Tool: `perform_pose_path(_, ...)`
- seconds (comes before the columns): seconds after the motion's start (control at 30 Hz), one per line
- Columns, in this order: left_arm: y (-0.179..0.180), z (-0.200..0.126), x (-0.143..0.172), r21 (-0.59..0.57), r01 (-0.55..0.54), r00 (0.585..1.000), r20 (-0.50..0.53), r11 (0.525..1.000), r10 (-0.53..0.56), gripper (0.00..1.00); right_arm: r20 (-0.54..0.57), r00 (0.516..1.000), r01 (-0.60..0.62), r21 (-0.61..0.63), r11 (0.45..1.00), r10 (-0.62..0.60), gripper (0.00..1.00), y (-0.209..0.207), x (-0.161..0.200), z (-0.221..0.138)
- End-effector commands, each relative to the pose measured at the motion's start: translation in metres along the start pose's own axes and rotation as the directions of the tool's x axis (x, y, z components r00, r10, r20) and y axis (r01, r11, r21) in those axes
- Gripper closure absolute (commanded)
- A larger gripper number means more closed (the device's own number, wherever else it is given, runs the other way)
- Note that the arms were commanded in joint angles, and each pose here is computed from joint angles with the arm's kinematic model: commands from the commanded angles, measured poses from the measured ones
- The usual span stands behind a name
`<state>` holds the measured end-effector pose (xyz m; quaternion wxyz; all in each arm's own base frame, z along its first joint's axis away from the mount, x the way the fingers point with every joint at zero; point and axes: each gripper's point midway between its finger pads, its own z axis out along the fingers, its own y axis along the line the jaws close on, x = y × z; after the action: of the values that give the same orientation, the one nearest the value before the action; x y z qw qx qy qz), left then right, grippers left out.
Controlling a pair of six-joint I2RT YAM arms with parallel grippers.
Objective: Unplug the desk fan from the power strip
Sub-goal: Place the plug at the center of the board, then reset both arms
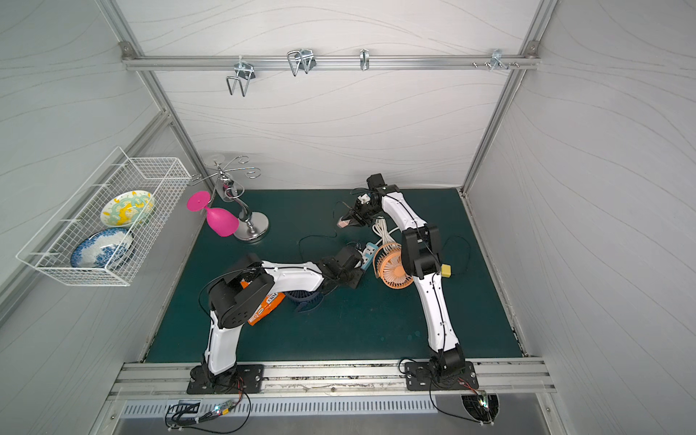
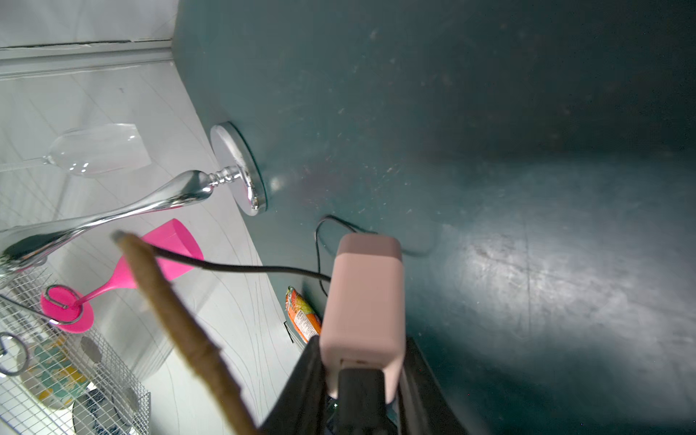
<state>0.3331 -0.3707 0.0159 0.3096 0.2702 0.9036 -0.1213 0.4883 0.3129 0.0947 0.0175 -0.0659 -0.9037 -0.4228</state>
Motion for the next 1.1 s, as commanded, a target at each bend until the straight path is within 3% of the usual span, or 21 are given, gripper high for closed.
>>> perform_pose_path(0.0,0.009,0.002,0.059,-0.043,-0.006,0.981,-0.196,0.999,-0.002,1.00,-0.006,1.000,0.005,-0.012,1.000,-0.005,1.00,0.002,-0.001,0.005)
perform_pose_path(0.07,0.010,0.003,0.060,-0.050,-0.012,0.978,-0.206,0.999,0.001,0.96,-0.009,1.000,-0.001,-0.005,1.000,0.001,1.00,-0.002,-0.002,0.008)
perform_pose_path(0.1,0.010,0.003,0.059,-0.051,-0.013,0.978,-0.208,0.999,0.002,0.91,-0.005,1.000,-0.002,0.005,1.000,0.002,0.95,-0.004,-0.002,0.009)
perform_pose_path(0.23,0.011,0.003,0.055,-0.061,-0.020,0.979,-0.205,0.998,0.007,0.66,0.008,1.000,-0.001,0.028,1.000,0.000,0.59,-0.007,-0.004,0.004)
perform_pose_path(0.4,0.014,0.001,0.047,-0.083,-0.032,0.982,-0.189,0.996,0.016,0.52,0.037,0.999,0.007,0.043,0.999,-0.009,0.38,-0.006,-0.006,-0.012)
perform_pose_path(0.8,0.017,-0.030,0.005,-0.113,-0.038,0.996,-0.087,0.993,0.029,0.19,0.192,0.978,0.068,0.105,0.992,-0.087,0.19,0.016,-0.002,-0.106)
perform_pose_path(0.87,0.017,-0.037,-0.003,-0.112,-0.038,0.998,-0.063,0.993,0.032,0.02,0.221,0.971,0.072,0.111,0.991,-0.095,0.18,0.019,0.000,-0.122)
perform_pose_path(1.07,0.015,-0.068,-0.035,-0.102,-0.035,0.999,0.017,0.994,0.037,0.00,0.309,0.944,0.080,0.113,0.990,-0.112,0.17,0.028,0.008,-0.172)
